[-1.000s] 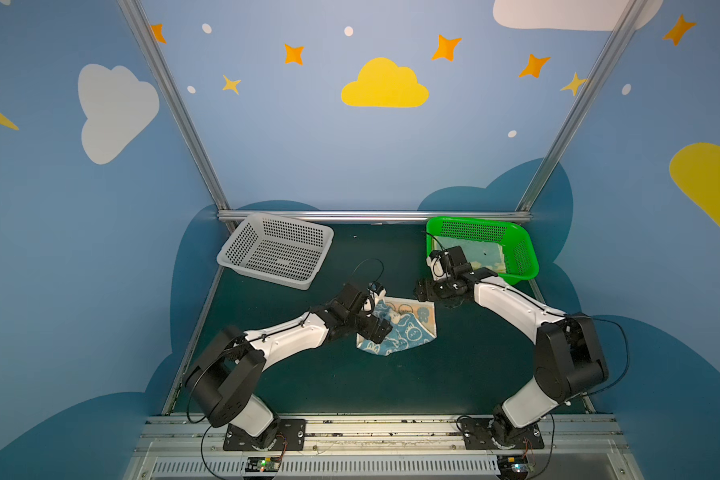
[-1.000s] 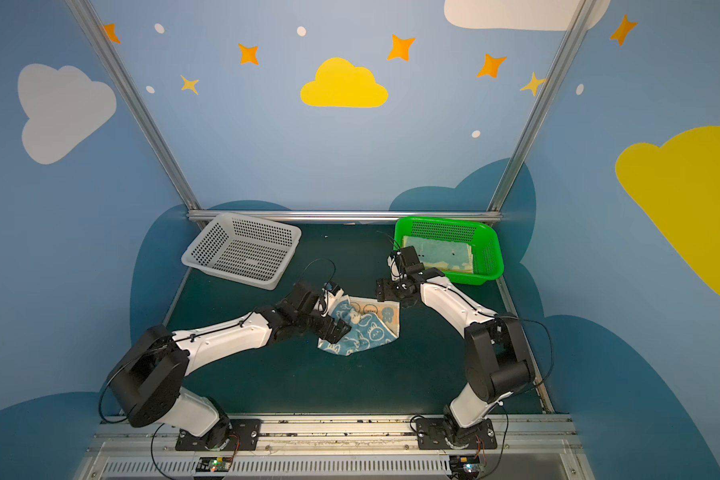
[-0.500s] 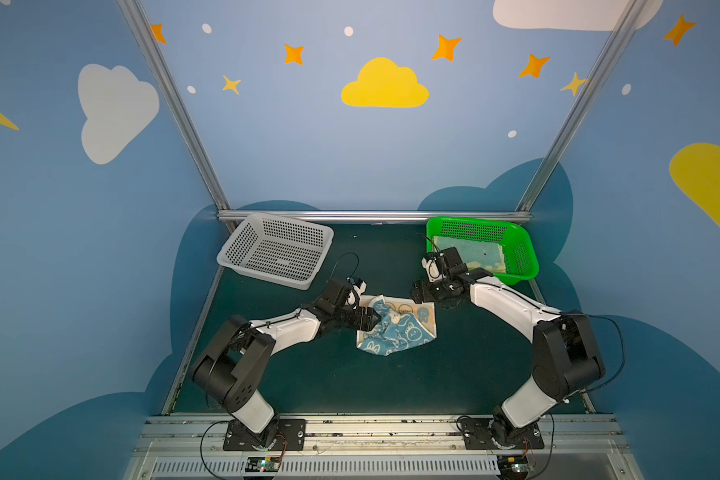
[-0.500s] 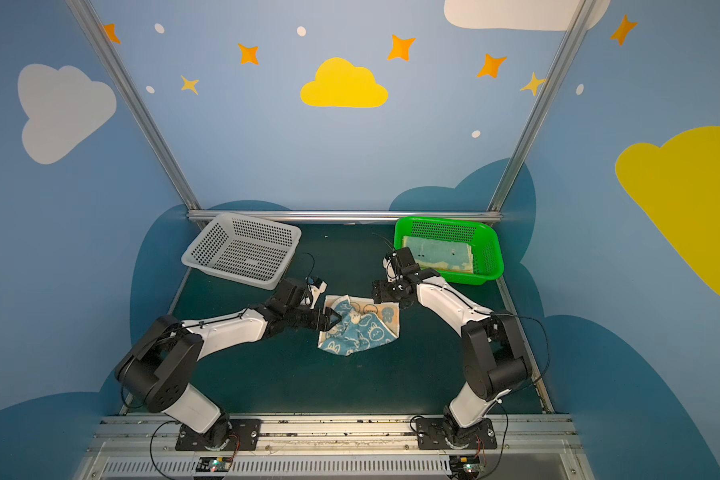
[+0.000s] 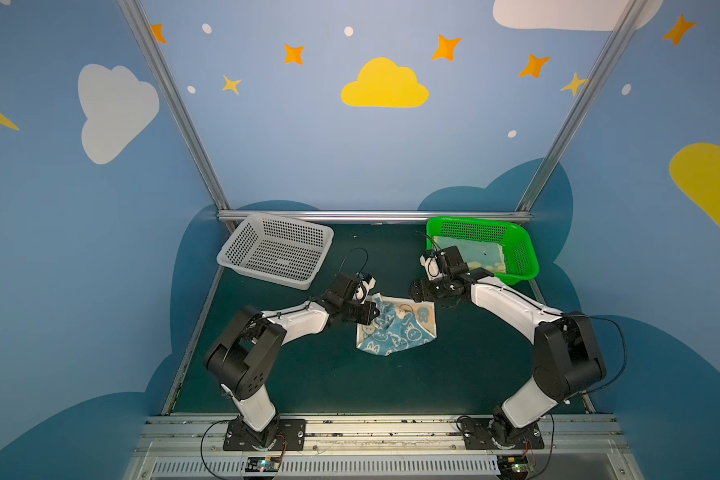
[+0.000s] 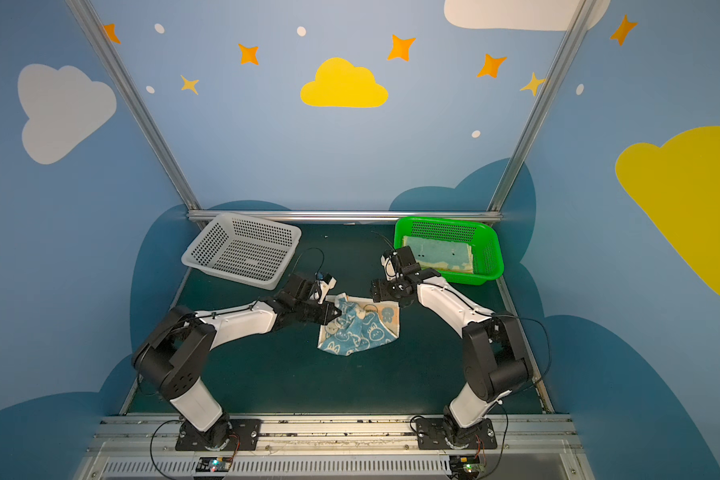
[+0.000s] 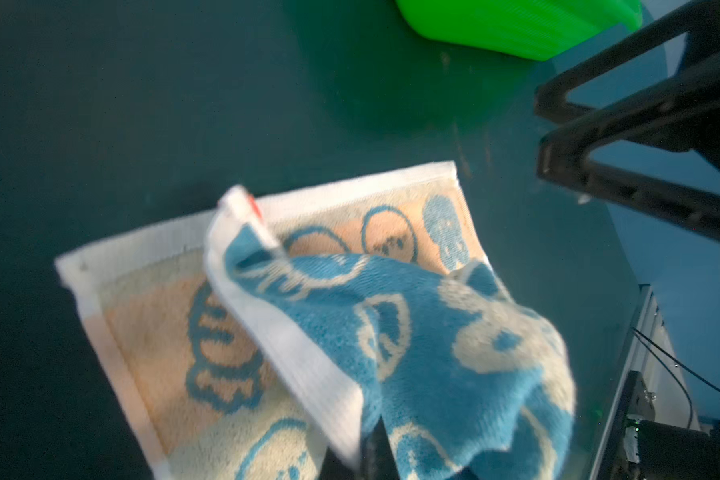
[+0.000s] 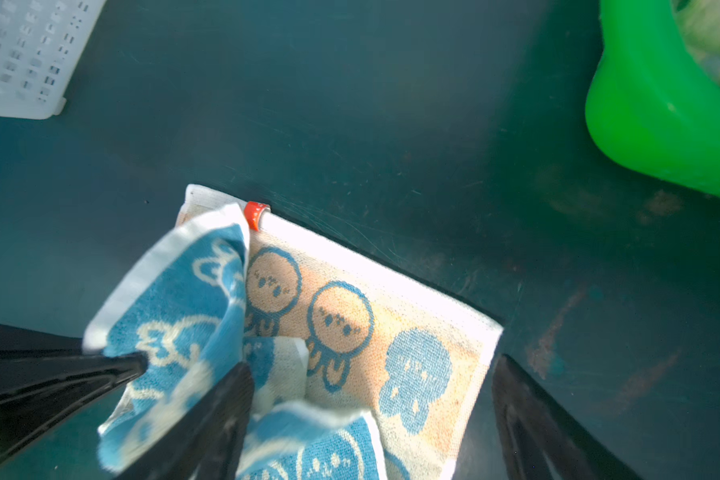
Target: Fold and stack the towels
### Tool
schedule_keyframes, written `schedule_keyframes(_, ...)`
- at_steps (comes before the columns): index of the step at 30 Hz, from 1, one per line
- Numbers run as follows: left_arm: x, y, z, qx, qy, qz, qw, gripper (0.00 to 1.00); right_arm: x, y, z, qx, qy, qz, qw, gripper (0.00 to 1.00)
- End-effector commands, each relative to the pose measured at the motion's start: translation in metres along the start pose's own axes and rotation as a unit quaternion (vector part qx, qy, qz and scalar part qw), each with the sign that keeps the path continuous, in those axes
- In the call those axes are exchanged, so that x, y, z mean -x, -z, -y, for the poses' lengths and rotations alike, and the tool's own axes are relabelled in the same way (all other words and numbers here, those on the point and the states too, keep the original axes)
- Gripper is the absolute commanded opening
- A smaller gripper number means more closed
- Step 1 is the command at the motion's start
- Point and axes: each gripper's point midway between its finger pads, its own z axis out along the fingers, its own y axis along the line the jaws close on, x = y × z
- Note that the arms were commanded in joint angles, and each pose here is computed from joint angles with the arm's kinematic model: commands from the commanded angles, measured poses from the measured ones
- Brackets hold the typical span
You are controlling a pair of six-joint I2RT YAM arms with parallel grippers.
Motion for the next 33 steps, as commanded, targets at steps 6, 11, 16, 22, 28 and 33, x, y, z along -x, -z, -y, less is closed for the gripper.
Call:
schedule_keyframes(6, 0.029, 0.026, 0.021, 0.066, -0.214, 0.018, 0.974, 0.05, 0.041, 0.028, -0.017, 0.018, 0.109, 0.097, 0.989, 0.86)
schedule_keyframes(11, 0.042, 0.043, 0.033, 0.111, -0.376, 0.050, 0.918, 0.04, 0.064, 0.043, -0.021, 0.008, 0.180, 0.176, 0.968, 0.87)
schedule_keyframes(16, 0.052, 0.059, 0.044, 0.142, -0.519, 0.088, 0.838, 0.04, 0.068, 0.063, -0.032, 0.033, 0.265, 0.213, 0.940, 0.87)
schedule_keyframes(22, 0.055, 0.071, 0.053, 0.142, -0.605, 0.085, 0.779, 0.04, 0.053, 0.090, -0.052, 0.081, 0.389, 0.242, 0.885, 0.87)
schedule_keyframes(28, 0.030, 0.071, 0.064, 0.105, -0.693, 0.073, 0.709, 0.03, 0.040, 0.107, -0.060, 0.089, 0.481, 0.267, 0.830, 0.86)
schedule_keyframes(33, 0.008, 0.077, 0.081, 0.040, -0.719, 0.049, 0.692, 0.04, 0.039, 0.105, -0.063, 0.103, 0.504, 0.243, 0.822, 0.86)
